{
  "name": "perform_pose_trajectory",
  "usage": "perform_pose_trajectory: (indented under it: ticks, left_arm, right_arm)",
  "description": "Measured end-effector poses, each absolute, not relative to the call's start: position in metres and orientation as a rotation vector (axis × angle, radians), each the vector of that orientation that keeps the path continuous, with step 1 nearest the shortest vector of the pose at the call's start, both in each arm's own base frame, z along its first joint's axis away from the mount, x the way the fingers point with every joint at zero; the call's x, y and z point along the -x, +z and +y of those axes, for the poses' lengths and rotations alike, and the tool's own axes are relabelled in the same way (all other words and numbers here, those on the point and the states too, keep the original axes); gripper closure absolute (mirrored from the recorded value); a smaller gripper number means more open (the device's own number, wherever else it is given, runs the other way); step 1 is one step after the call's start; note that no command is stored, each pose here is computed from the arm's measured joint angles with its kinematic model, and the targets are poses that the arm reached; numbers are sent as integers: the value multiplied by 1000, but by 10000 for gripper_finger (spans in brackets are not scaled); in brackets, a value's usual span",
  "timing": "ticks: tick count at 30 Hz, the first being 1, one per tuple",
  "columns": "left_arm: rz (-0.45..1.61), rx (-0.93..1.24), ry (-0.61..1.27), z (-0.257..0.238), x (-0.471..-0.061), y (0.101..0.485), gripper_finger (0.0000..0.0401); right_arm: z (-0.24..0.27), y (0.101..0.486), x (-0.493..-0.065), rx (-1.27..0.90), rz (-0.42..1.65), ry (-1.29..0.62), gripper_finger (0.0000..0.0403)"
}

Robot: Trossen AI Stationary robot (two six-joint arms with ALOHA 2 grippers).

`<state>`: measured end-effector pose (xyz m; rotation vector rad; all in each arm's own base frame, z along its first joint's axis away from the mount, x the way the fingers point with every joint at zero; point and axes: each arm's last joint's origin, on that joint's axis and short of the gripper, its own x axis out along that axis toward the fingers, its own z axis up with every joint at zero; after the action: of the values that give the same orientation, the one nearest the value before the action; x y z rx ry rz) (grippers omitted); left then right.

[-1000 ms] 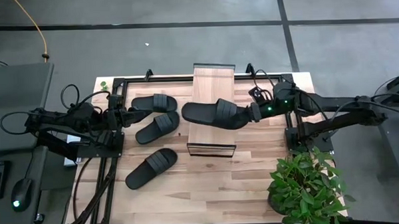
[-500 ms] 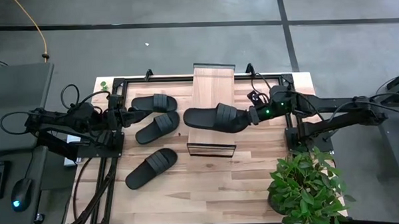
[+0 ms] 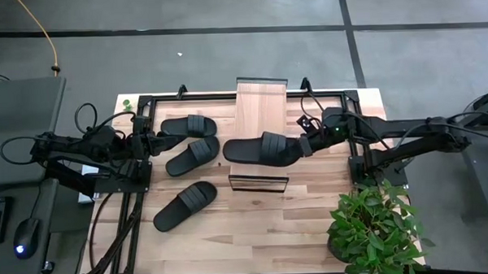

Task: Pick and place slides into the shelf
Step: Put the black slide on the shelf

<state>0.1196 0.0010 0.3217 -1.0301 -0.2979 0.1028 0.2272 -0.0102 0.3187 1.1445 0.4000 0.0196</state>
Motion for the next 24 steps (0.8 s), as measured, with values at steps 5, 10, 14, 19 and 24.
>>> perform_pose_trajectory:
  ticks: [5, 10, 14, 19, 24]
  left_arm:
    - [-293, 1030, 103, 1, -120, 321, 116]
    - [-289, 1029, 95, 1, -120, 321, 116]
    - [-283, 1028, 98, 1, -121, 321, 116]
    - [-276, 1027, 98, 1, -121, 320, 116]
    - [-266, 1025, 94, 0, -121, 319, 116]
  right_arm:
    - [-10, 318, -227, -1138, 405, 20, 391]
    - [-10, 316, -229, -1125, 418, 10, 391]
    - [-11, 314, -230, -1117, 422, -5, 391]
    - [-12, 312, -233, -1110, 421, -21, 391]
    - [-12, 296, -237, -1146, 396, -5, 391]
